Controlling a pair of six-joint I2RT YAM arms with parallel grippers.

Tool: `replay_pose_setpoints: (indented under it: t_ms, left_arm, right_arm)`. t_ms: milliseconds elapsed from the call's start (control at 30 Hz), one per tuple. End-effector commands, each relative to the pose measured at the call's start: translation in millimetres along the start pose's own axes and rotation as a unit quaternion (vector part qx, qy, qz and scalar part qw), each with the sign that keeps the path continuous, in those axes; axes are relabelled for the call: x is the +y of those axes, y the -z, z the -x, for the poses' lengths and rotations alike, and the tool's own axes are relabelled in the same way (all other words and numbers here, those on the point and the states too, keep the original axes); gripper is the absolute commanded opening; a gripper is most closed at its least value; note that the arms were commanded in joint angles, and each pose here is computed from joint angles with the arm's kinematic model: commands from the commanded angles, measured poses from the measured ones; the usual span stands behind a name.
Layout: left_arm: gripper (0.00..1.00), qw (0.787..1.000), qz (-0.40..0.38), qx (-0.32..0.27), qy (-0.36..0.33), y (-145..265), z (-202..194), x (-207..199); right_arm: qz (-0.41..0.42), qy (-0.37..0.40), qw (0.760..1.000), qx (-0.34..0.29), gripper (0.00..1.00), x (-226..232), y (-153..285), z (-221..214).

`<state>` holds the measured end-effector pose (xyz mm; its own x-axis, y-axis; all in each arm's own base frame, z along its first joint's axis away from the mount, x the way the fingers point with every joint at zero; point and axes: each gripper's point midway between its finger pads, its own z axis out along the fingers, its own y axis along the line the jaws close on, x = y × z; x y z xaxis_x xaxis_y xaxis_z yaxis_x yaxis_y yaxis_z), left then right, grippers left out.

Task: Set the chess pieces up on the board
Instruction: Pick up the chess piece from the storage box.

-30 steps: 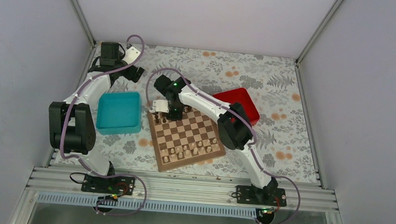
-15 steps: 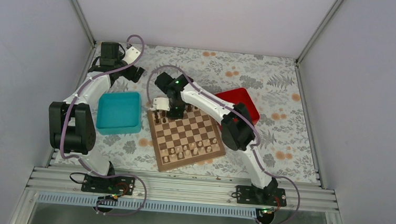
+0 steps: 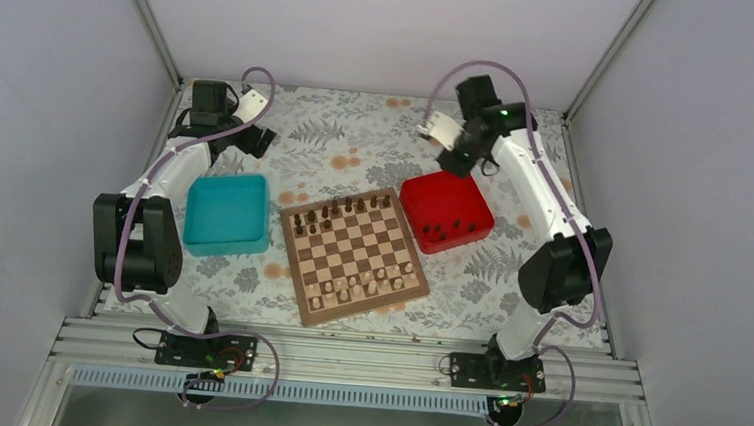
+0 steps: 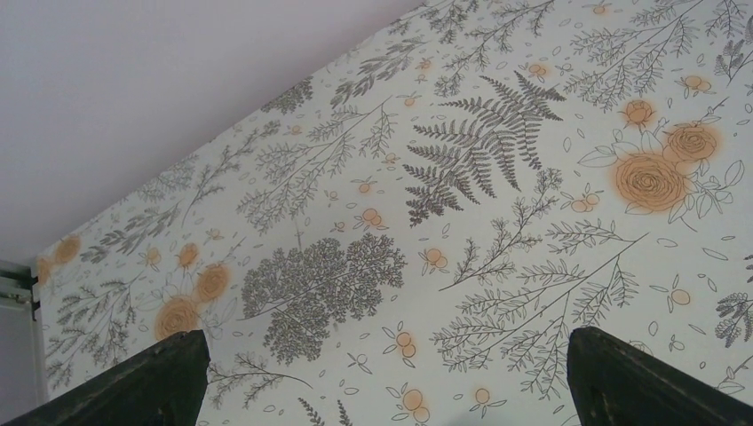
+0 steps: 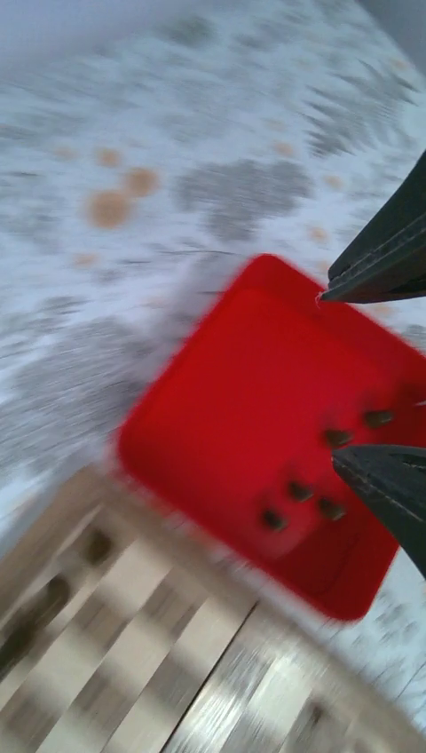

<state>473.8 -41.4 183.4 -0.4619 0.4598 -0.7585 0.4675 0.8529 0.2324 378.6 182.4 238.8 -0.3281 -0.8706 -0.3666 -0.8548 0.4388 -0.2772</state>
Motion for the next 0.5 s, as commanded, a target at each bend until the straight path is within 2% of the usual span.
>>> replay_pose_setpoints:
  t_ms: [0,233,467]
  left_arm:
    - [1.00,1.000,-0.007,-0.012,0.000,4,7,-4]
    - [1.00,1.000,0.002,-0.003,0.002,0,3,-1]
    - [1.00,1.000,0.004,0.003,0.001,-3,1,-1]
  right_arm:
    - [0.047,-0.042,0.994,0.092,0.43,0,-53,-76]
    - [0.092,-0.044,0.986,0.133,0.43,33,-105,-115]
    - [0.117,-0.036,0.981,0.149,0.41,48,-131,-129]
